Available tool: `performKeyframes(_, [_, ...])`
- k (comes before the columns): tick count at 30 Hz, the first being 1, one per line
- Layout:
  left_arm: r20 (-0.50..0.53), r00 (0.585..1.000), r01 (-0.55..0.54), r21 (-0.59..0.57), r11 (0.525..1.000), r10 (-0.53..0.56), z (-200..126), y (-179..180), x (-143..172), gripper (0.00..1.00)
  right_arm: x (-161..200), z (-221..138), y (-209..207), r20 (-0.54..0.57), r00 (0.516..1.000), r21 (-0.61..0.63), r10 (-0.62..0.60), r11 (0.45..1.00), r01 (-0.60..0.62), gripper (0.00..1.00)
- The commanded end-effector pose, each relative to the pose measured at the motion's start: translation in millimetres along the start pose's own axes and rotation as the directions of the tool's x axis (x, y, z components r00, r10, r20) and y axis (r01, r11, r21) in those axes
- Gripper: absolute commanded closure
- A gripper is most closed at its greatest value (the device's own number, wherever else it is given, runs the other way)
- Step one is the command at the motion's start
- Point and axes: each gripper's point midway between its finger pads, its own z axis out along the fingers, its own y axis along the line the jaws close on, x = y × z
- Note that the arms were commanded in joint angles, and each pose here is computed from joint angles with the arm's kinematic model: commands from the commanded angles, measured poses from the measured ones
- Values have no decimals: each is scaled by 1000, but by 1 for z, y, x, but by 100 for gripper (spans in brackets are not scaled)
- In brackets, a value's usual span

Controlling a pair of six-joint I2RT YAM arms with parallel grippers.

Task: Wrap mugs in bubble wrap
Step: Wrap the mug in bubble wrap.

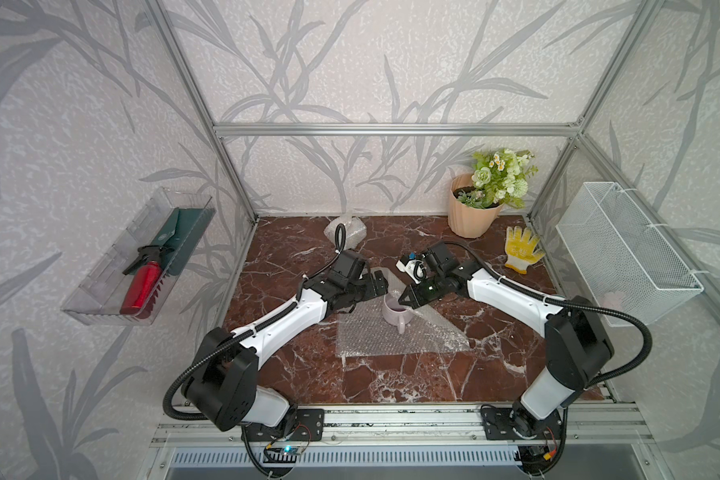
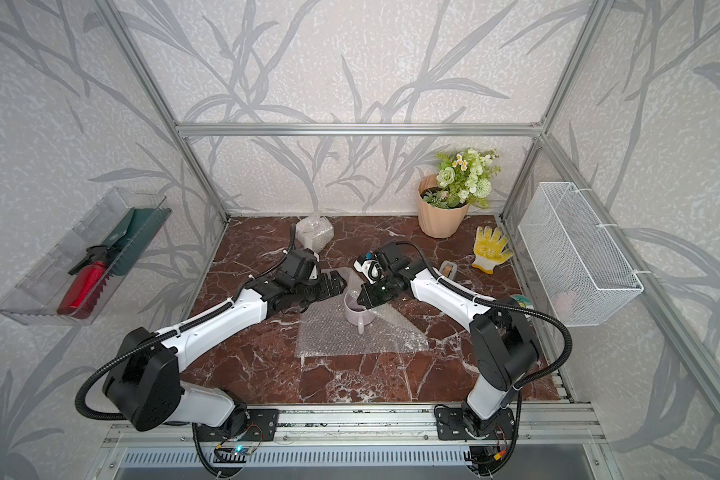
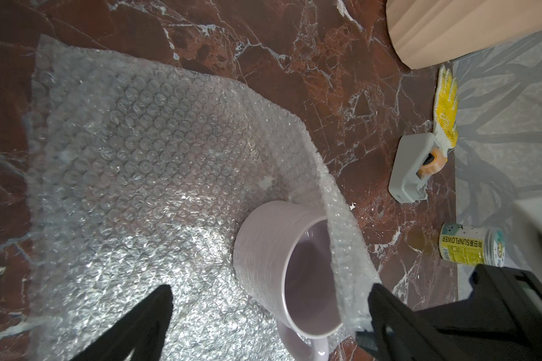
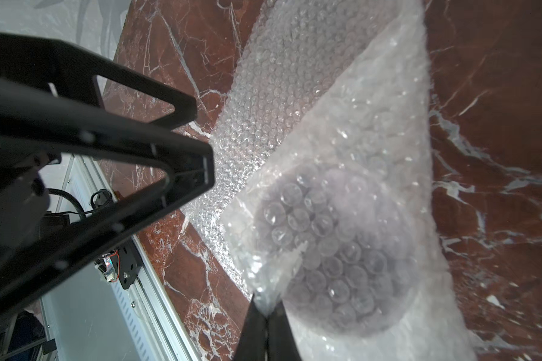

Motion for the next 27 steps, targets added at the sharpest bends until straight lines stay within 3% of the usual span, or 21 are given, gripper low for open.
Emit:
performKeyframes(1, [-12,1000,0,60,998,1,5,-11,0,1,7,15,-5,-27,999,-15,20,1000,-20,100])
performKeyframes(9, [-114,993,-10,98,995,21,34,-18,15,1,11,22,-11,-45,999,-6,28,1000,-28,100])
performKeyframes(18, [-169,986,2,-2,1000,-2,58,12,34,1,14,22,-9,-46,998,-15,30,999,-30,99])
performKeyframes(21, [-184,983,2,-46,999,-10,64,24,40,1,11,17,-5,-35,999,-19,23,1000,-24,91])
performKeyframes(24, [-200,980,-2,-85,996,-15,69,34,46,1,4,2,6,5,1000,-32,16,999,-15,74])
performKeyframes(27, [-211,977,-2,-101,995,-19,71,39,50,1,1,-17,14,50,999,-23,11,1000,-10,64])
